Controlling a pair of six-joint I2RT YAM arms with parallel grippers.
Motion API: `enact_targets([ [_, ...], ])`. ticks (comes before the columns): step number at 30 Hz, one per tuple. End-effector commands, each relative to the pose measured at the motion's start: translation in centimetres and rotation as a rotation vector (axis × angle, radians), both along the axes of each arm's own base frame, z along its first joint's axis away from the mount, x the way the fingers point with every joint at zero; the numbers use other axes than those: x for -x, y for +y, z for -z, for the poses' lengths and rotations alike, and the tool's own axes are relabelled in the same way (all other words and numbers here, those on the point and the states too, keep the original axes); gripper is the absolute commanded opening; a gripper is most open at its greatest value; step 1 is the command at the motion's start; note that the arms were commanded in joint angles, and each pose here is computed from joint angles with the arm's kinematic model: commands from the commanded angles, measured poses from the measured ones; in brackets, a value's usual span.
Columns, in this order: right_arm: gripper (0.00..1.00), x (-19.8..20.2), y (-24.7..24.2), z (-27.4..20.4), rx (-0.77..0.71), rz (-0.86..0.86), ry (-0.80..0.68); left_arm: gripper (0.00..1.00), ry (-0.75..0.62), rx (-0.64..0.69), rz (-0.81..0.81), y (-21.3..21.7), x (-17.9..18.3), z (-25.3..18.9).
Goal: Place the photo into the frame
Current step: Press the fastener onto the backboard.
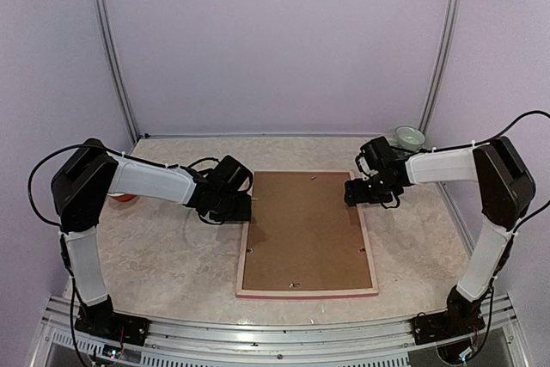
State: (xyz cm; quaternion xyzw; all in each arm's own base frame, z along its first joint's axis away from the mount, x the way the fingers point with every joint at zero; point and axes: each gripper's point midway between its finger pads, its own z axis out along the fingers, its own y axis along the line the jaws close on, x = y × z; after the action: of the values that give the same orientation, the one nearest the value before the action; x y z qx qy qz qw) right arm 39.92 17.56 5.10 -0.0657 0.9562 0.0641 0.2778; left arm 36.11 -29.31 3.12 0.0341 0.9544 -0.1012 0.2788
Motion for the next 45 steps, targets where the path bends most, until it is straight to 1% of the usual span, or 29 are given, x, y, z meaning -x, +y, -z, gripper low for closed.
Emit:
enact_targets([
  [1, 0.85, -1.8, -0.9, -0.7, -0.027, 0.03, -0.021, 0.55, -0.032, 0.018, -0.006, 0.1, -0.3, -0.8],
  [6, 0.76, -2.8, -1.3, -0.2, -0.032, 0.034, -0.008, 0.54, -0.027, 0.016, -0.006, 0.1, -0.2, -0.6],
  [12, 0.67, -3.4, -0.3, 0.6, -0.055, 0.0, 0.003, 0.52, -0.018, 0.015, -0.014, 0.3, 0.1, -0.2],
  [21, 0.63, -3.0, 0.7, 1.1, -0.108, -0.03, 0.026, 0.5, -0.009, 0.011, -0.018, 0.5, 0.3, 0.3],
  [26, 0.63, -2.9, 0.8, 1.8, -0.113, -0.029, 0.045, 0.49, -0.003, 0.012, -0.018, 0.5, 0.4, 0.6],
  [30, 0.6, -2.8, 0.8, 2.3, -0.112, -0.027, 0.058, 0.49, -0.001, 0.01, -0.018, 0.5, 0.4, 0.7],
  [41, 0.44, -2.4, 0.2, 3.1, -0.089, -0.004, 0.069, 0.48, -0.005, 0.009, -0.019, 0.6, 0.4, 0.7],
  [44, 0.31, -2.2, 0.2, 3.3, -0.094, -0.002, 0.075, 0.48, -0.002, 0.006, -0.021, 0.7, 0.5, 0.8],
  [45, 0.29, -2.2, 0.2, 3.3, -0.097, -0.001, 0.075, 0.48, -0.004, 0.006, -0.022, 0.8, 0.5, 0.7],
])
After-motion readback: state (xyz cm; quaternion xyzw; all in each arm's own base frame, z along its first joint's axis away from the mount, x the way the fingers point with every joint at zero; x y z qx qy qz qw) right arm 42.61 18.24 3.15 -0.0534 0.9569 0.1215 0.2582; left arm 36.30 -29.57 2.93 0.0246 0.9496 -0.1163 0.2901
